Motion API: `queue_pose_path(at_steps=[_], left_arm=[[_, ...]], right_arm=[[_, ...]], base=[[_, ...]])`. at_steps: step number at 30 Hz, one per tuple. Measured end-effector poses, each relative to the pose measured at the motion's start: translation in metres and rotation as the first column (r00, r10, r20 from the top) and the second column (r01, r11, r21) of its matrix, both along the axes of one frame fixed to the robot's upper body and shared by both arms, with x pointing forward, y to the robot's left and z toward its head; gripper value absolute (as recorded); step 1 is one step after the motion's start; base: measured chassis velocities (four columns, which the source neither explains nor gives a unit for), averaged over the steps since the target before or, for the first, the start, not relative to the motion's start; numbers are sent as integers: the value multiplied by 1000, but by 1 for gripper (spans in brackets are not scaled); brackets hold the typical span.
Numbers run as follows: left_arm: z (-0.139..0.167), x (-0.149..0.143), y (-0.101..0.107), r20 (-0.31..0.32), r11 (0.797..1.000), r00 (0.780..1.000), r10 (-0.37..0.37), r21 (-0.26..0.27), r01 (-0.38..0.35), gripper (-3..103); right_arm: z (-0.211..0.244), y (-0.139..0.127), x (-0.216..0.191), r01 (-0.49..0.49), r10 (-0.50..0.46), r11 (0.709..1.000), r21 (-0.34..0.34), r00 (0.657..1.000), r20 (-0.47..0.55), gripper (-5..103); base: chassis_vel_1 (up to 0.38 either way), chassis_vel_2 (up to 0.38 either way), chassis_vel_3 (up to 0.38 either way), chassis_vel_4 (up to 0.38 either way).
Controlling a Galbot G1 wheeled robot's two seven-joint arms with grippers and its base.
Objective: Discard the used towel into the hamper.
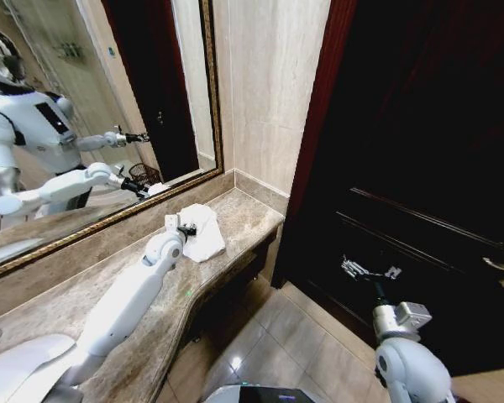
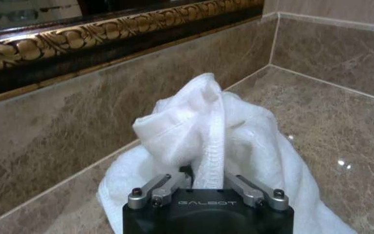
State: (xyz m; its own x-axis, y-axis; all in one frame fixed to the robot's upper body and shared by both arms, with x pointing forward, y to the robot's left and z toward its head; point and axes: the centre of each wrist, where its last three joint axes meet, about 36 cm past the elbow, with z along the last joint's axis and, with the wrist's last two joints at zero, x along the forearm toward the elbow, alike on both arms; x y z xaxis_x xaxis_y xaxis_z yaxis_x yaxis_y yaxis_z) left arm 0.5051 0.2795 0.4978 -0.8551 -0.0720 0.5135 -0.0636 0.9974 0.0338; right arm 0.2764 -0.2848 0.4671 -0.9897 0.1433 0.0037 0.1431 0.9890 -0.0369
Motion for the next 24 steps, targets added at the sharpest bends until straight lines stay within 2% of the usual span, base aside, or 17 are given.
queue_pose_path(at_steps=[5,20,23,24], left_arm=[[4,-6,1,10,1000,1000,-5,-17,5,4],[9,-19,8,33,999,999,1,-32,0,4],[11,-24,10,79,998,997,-14,-58,18,4],[12,-27,10,120,997,993,-24,-68,32,4]], right_arm=[[1,0,1,-3,3,1000,0,1000,3,100],[10,3,-7,-7,7,1000,2,1000,19,100],[13,4,-8,-10,9,1000,7,1000,24,100],[14,5,-8,-11,11,1000,9,1000,26,100]], base=[[0,0,0,0],[0,0,0,0],[0,0,0,0],[0,0,0,0]])
